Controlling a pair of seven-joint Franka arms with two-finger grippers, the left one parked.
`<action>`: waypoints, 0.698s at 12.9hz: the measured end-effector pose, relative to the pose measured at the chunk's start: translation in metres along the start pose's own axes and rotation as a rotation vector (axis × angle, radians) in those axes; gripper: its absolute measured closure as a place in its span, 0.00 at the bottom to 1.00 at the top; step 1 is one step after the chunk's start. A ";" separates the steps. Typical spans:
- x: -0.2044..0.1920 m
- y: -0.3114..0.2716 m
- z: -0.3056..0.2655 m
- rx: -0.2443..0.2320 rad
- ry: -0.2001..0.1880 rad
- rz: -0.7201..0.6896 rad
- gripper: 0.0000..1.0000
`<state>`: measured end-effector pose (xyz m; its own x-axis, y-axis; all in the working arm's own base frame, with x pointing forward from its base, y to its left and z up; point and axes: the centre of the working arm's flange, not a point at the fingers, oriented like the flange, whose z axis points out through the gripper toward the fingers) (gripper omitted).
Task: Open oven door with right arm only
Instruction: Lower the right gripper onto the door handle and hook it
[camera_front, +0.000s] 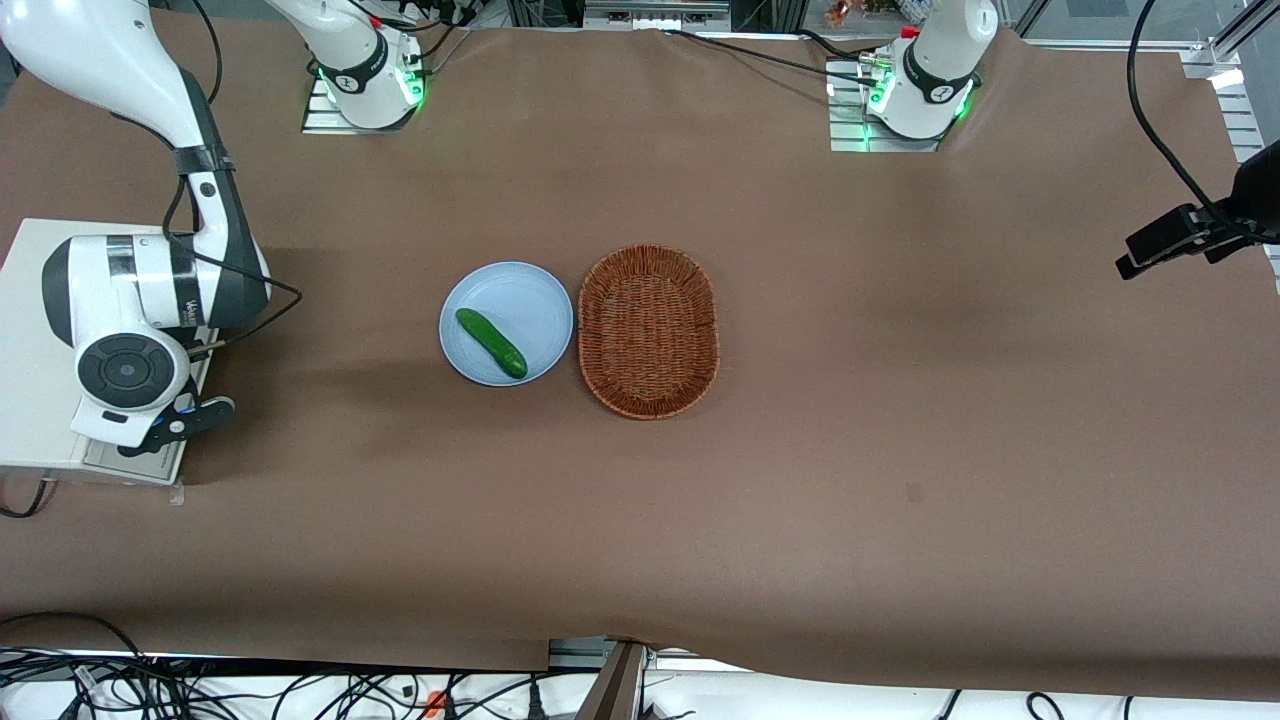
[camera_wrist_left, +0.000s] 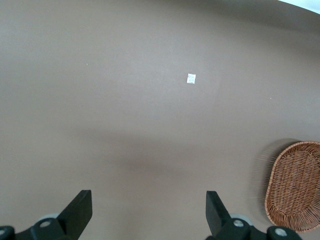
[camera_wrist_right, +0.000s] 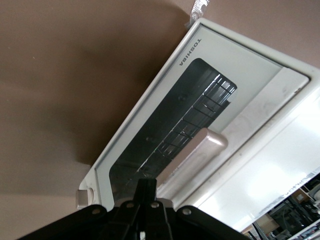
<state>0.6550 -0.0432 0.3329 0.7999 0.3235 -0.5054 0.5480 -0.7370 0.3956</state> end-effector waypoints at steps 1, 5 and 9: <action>-0.001 0.000 0.001 -0.004 -0.012 -0.009 0.99; -0.005 0.001 0.004 0.000 -0.044 -0.047 0.99; -0.012 0.010 0.016 0.007 -0.069 -0.084 0.99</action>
<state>0.6468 -0.0643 0.3308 0.7323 0.3428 -0.5885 0.6106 -0.7131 0.3444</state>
